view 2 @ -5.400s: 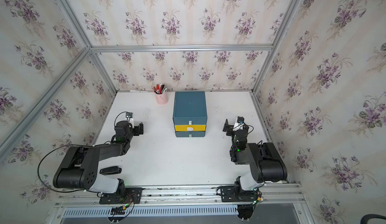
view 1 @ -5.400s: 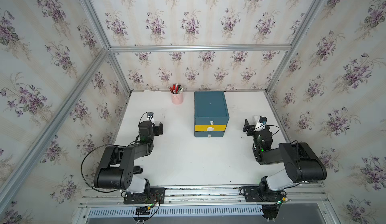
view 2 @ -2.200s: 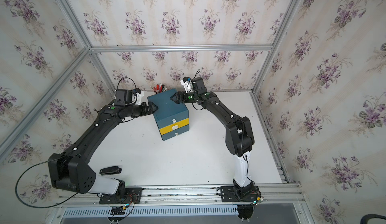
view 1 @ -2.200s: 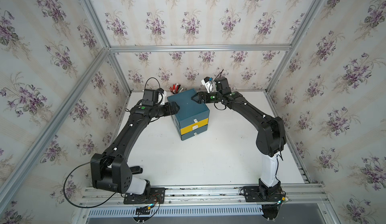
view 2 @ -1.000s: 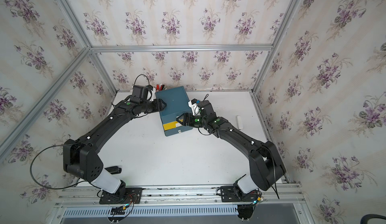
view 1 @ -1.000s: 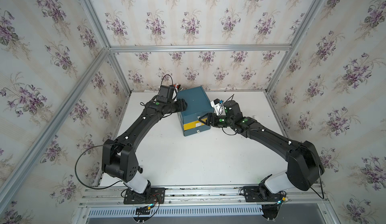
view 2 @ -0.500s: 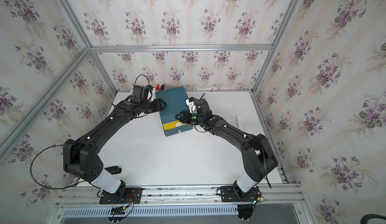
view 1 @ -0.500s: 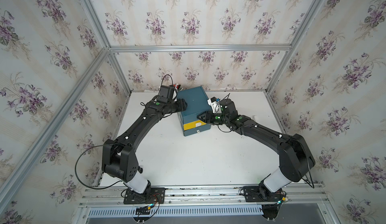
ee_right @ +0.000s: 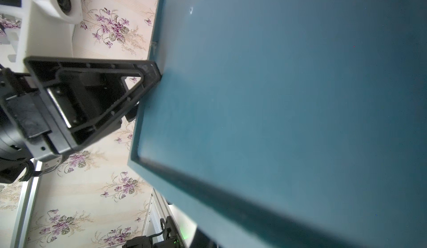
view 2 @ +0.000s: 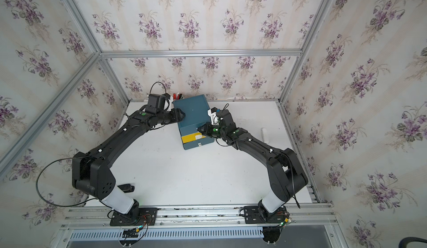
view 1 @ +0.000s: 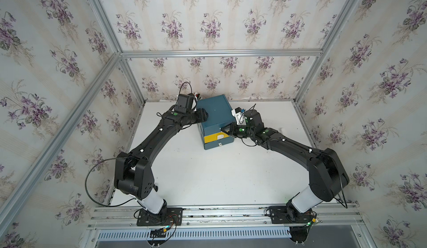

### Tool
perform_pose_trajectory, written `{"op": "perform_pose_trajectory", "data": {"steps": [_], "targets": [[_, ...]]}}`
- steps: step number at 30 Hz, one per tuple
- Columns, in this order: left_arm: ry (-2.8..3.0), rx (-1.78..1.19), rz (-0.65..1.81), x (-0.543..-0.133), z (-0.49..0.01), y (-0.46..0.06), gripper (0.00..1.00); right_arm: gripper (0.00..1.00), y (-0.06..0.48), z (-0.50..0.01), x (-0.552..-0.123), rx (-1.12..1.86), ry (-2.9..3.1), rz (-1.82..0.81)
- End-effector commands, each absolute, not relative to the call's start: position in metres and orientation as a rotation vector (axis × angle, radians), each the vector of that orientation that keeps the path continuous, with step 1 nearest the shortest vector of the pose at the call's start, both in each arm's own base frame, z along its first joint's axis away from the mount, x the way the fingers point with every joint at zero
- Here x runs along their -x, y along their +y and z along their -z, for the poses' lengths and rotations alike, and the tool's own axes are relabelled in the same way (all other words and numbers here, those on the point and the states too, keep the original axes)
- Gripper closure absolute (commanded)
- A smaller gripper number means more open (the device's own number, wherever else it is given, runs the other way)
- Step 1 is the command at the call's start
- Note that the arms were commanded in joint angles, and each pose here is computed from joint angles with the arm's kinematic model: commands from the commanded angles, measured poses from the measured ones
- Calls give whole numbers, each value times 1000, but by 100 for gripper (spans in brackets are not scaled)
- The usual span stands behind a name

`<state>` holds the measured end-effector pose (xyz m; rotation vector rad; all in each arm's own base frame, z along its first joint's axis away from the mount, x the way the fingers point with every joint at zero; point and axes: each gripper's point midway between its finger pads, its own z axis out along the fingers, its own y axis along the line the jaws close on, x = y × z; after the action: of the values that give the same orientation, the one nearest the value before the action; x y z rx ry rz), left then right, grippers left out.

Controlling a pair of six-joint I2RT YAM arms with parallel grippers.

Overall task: Take the seed bags out of the drawer
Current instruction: Open the drawer in the storage box.

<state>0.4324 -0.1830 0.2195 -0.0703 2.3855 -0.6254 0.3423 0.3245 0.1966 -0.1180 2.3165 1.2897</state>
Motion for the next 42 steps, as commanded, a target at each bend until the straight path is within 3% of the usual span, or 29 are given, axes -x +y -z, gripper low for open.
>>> {"op": "perform_pose_trajectory", "data": {"steps": [1,28,42], "targets": [[2484,67,580,-419,-199,-179,36,100,322,-201,-338,120,2300,-1302],[2514,49,500,-414,-193,-169,36,100,281,-188,-239,184,2494,-1176],[2551,0,505,-405,-186,-170,37,100,266,-187,-208,111,2512,-1124]]}}
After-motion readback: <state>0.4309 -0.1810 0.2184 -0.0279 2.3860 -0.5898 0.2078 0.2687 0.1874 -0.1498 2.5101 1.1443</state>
